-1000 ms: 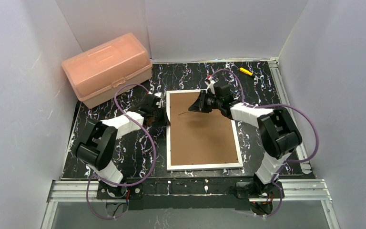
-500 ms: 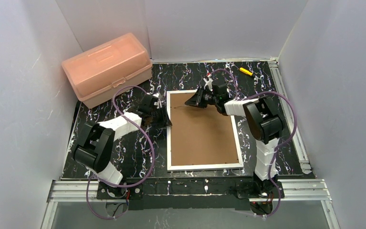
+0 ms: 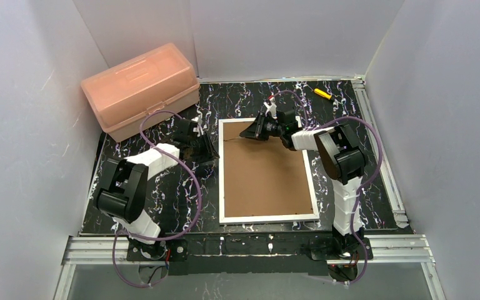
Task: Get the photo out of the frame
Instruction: Adjust the photo frame at the center of the board, then release the photo frame item from the photo frame.
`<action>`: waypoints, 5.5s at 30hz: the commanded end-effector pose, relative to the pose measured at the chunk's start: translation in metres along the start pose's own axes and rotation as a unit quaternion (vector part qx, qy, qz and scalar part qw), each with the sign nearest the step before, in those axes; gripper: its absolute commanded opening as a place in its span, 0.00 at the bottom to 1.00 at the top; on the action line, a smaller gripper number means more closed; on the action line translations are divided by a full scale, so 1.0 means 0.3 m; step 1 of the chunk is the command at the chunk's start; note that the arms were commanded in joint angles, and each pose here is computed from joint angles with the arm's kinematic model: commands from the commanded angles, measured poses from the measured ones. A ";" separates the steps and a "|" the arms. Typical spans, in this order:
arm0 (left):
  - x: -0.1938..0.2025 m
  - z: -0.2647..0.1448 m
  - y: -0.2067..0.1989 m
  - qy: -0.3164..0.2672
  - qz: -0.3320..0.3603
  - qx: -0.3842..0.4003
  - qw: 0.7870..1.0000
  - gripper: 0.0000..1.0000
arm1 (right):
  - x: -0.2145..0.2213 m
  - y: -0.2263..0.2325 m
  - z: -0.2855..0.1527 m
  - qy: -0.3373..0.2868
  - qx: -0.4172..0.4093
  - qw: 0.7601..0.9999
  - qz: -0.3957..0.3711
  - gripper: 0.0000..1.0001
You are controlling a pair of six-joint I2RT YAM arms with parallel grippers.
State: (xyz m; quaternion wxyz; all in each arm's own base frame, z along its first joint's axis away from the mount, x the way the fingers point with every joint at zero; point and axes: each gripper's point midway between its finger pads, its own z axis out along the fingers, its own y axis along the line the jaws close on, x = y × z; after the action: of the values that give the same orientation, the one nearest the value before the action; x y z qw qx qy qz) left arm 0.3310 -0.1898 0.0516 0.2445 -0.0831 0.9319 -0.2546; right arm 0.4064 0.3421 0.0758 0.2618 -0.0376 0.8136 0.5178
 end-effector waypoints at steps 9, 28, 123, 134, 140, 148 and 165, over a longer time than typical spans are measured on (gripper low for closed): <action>-0.043 0.023 -0.045 0.014 0.016 0.025 0.999 0.31 | -0.030 -0.009 0.038 -0.006 -0.013 1.000 -0.015 0.01; -0.222 0.085 0.004 -0.033 -0.038 -0.009 0.999 0.23 | -0.024 -0.037 0.063 0.002 -0.012 1.000 -0.014 0.01; -0.145 0.110 -0.038 0.026 -0.039 0.028 0.999 0.03 | -0.129 0.421 0.067 -0.110 0.125 0.968 -0.188 0.01; -0.120 -0.112 -0.165 -0.022 -0.003 0.112 0.993 0.30 | -0.084 0.444 -0.148 -0.089 0.058 0.978 -0.178 0.01; -0.055 -0.193 -0.299 -0.040 0.099 0.173 0.979 0.46 | -0.045 0.509 -0.220 -0.075 0.030 0.982 -0.170 0.01; -0.003 -0.210 -0.419 -0.084 0.222 0.203 0.950 0.45 | -0.035 0.588 -0.278 -0.072 0.002 0.983 -0.167 0.01; 0.083 -0.223 -0.400 -0.145 0.422 0.233 0.864 0.00 | 0.110 0.563 -0.393 0.052 0.031 0.981 -0.187 0.33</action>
State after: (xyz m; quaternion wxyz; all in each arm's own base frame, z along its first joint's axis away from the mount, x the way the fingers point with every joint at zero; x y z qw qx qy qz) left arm 0.2748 -0.2769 0.1467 0.4202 0.2838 0.7827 -0.3611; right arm 0.3029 0.3460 0.2255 0.3374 -0.1513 0.8079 0.4588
